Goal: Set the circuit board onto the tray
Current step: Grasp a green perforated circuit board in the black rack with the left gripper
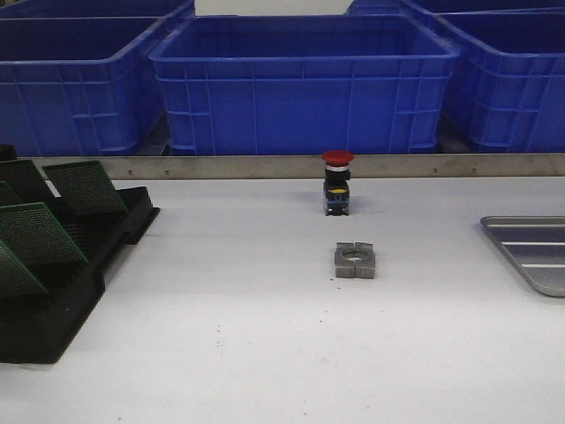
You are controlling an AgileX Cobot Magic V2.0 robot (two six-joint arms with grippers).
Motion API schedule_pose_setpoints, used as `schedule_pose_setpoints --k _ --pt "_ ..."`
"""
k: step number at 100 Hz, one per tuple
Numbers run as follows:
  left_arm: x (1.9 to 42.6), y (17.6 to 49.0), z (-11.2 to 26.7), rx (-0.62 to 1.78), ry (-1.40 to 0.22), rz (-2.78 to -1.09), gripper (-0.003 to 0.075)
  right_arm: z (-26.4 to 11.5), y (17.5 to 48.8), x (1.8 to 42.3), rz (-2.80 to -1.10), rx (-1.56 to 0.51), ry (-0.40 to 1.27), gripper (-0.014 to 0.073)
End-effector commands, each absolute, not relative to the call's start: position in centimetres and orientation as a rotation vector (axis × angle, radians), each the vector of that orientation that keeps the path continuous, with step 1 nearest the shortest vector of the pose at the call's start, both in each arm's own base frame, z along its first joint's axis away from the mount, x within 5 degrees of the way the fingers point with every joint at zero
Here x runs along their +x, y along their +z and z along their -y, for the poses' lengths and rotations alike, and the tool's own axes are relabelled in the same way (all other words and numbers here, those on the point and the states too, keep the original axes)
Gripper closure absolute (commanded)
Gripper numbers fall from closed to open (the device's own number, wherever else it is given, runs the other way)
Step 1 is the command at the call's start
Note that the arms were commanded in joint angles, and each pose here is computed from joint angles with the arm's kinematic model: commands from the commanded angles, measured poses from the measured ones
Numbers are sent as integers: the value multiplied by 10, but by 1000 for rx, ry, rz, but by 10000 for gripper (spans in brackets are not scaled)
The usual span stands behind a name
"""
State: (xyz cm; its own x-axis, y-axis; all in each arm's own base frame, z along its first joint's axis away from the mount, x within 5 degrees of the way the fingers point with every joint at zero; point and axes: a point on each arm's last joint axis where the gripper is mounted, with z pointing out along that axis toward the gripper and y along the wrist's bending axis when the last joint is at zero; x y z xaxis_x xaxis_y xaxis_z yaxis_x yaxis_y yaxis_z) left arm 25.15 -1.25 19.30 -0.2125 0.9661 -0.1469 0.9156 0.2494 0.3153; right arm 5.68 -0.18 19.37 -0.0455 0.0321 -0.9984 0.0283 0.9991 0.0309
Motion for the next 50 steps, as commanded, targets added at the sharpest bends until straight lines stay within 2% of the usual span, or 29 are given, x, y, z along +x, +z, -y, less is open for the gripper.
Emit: schedule_pose_setpoints --k 1,28,42,50 --pt "245 210 16 1712 188 -2229 737 1 201 55 -1523 33 -3 662" --pt "219 261 24 1721 3 -2250 737 1 201 55 -1523 33 -3 662" --pt "204 280 40 1609 -246 -2214 737 1 201 55 -1523 33 -3 662" --pt "198 288 54 1507 -465 -2168 737 1 201 55 -1523 33 -3 662"
